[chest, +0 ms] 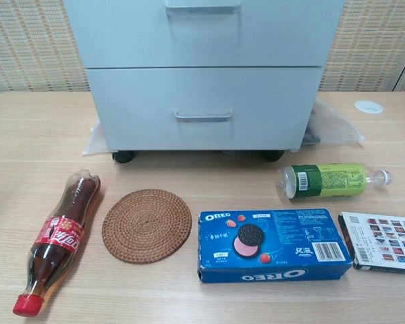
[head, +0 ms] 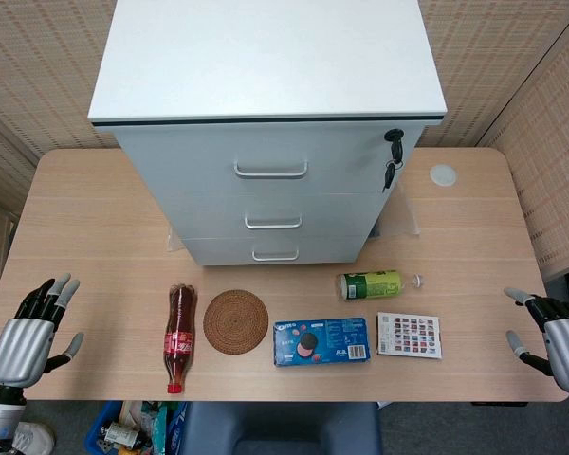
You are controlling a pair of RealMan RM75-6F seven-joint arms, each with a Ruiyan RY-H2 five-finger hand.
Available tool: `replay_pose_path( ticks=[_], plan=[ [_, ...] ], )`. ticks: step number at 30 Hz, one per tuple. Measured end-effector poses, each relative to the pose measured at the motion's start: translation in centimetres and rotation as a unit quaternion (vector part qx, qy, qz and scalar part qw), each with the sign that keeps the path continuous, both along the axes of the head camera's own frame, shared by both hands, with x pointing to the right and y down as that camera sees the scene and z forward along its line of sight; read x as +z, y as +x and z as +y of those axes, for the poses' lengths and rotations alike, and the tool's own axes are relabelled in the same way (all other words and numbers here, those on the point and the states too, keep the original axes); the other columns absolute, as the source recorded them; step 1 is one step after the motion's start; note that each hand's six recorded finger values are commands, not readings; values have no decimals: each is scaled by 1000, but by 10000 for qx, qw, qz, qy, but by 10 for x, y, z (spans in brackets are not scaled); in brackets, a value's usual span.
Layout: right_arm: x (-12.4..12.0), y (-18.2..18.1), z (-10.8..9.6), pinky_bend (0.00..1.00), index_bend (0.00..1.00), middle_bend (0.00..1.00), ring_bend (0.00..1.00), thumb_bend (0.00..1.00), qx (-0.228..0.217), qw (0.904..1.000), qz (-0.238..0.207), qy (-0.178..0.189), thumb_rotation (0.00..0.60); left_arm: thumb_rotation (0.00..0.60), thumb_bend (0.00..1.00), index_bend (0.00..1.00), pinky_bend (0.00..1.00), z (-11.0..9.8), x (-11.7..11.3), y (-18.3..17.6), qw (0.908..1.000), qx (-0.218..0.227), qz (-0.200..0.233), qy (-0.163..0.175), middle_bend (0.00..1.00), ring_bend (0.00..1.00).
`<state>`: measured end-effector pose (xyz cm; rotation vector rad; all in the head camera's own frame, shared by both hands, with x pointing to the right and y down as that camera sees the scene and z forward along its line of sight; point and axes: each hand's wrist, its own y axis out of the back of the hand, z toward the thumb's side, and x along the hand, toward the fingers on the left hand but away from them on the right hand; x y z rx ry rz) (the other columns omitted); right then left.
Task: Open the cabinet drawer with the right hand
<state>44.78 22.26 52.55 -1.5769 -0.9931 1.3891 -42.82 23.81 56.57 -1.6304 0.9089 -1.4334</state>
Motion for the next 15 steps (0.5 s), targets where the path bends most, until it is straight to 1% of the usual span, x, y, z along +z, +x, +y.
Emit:
replay_pose_path(
  ticks=[5, 15],
  plan=[
    [2, -2, 0, 386, 232, 369, 332, 291, -24, 10000, -11, -33, 600, 600, 339, 19, 125, -1, 0, 1, 10000, 8, -9, 64, 0, 24],
    [3, -11, -4, 386, 231, 369, 332, 292, -184, 9998, -91, -29, 600, 600, 339, 19, 125, -1, -1, 0, 10000, 3, -2, 61, 0, 24]
  ],
)
